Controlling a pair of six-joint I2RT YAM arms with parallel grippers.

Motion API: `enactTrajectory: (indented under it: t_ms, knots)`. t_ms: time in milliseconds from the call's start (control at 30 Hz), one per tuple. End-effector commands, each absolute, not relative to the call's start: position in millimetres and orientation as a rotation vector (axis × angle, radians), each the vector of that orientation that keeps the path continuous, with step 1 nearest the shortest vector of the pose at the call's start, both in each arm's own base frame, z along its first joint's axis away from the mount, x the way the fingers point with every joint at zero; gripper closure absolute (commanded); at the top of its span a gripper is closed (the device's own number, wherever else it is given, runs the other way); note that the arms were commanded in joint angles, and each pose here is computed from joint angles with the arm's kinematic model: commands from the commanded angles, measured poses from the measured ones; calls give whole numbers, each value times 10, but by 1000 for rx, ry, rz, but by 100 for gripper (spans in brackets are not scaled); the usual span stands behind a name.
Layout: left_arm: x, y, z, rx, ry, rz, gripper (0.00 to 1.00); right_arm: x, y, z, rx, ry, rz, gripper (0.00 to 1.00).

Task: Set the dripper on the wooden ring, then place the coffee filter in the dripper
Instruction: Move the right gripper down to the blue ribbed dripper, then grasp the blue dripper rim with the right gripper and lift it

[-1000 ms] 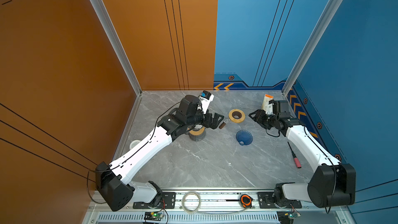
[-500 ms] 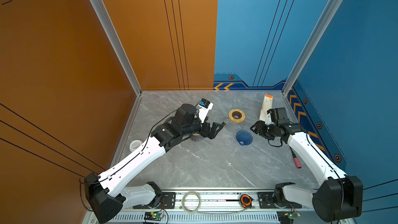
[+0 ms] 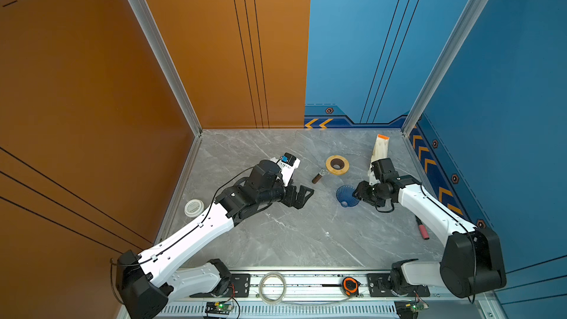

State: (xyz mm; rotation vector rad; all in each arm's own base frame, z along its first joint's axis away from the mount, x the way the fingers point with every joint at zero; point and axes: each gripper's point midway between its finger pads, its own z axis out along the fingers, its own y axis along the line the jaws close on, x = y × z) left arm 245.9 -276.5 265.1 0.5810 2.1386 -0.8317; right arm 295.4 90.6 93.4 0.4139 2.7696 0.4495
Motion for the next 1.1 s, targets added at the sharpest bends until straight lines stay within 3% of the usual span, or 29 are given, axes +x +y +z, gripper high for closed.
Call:
enactTrajectory:
  t_ms: [0,267,767,1067]
  knots:
    - [2474,-2817,2643,570,2131,-843,2,3012,925,848,402,2772,435,49]
    - [2514,-2846,2545,574,2156,-828,2,3104,958,733,403,2797,430,57]
    - [2569,-2936,2543,608,2171,-826,2,3164,975,684,400,2810,413,87]
    - [2568,-2950,2624,613,2156,-835,2,3171,988,739,406,2794,429,94]
